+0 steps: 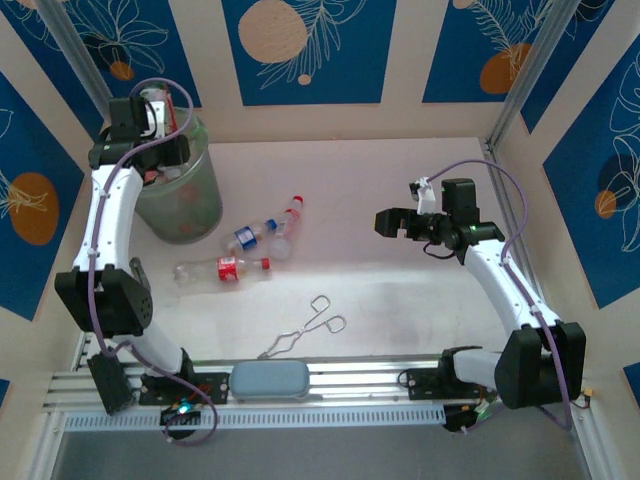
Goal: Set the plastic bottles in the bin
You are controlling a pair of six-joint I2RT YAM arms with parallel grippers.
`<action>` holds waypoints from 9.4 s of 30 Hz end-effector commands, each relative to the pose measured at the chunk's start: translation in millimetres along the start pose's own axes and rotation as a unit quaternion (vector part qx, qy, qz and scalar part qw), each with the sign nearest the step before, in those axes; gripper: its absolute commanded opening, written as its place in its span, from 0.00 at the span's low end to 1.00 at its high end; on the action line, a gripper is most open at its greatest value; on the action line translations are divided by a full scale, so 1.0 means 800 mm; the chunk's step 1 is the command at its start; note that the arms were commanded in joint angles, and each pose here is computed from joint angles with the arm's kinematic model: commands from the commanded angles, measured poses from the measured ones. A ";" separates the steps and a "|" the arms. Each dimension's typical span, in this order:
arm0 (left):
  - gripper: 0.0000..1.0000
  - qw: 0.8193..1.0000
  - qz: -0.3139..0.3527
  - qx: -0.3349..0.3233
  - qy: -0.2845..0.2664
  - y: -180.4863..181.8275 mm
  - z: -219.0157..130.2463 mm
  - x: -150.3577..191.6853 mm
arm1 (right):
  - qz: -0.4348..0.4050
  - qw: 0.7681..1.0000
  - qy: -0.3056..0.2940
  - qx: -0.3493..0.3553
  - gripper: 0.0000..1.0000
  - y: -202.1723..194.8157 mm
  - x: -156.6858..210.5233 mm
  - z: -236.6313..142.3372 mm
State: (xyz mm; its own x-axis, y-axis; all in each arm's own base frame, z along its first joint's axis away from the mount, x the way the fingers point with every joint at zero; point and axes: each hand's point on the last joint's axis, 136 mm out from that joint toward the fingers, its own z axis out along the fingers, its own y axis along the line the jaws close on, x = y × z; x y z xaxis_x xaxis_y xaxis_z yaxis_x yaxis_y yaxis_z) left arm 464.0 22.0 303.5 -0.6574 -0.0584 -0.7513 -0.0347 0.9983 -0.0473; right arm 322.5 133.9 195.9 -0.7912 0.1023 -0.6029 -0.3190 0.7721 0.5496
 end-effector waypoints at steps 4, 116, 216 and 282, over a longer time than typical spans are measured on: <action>0.80 0.999 0.015 0.031 0.013 -0.006 0.007 0.012 | -0.012 1.000 0.003 -0.005 0.99 0.001 0.000 0.005; 0.80 0.966 0.156 0.083 0.186 -0.344 0.232 0.229 | -0.026 0.998 0.016 0.061 0.99 0.005 0.021 -0.012; 0.76 0.981 -0.112 -0.100 -0.120 0.083 0.023 -0.085 | -0.020 0.998 0.014 0.066 0.99 -0.011 0.010 0.002; 0.96 0.966 0.131 0.030 0.223 -0.149 -0.045 0.293 | -0.030 0.998 0.021 0.045 0.99 0.000 0.007 0.028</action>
State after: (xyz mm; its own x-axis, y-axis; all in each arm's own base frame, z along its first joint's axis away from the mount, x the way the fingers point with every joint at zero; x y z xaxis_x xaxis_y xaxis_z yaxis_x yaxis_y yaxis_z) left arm 288.8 -104.2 179.9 -0.8773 0.2163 -0.4284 0.1999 0.9763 0.0834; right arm 331.3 144.3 167.8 -0.8132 0.0241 -0.5815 -0.2948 0.8445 0.4471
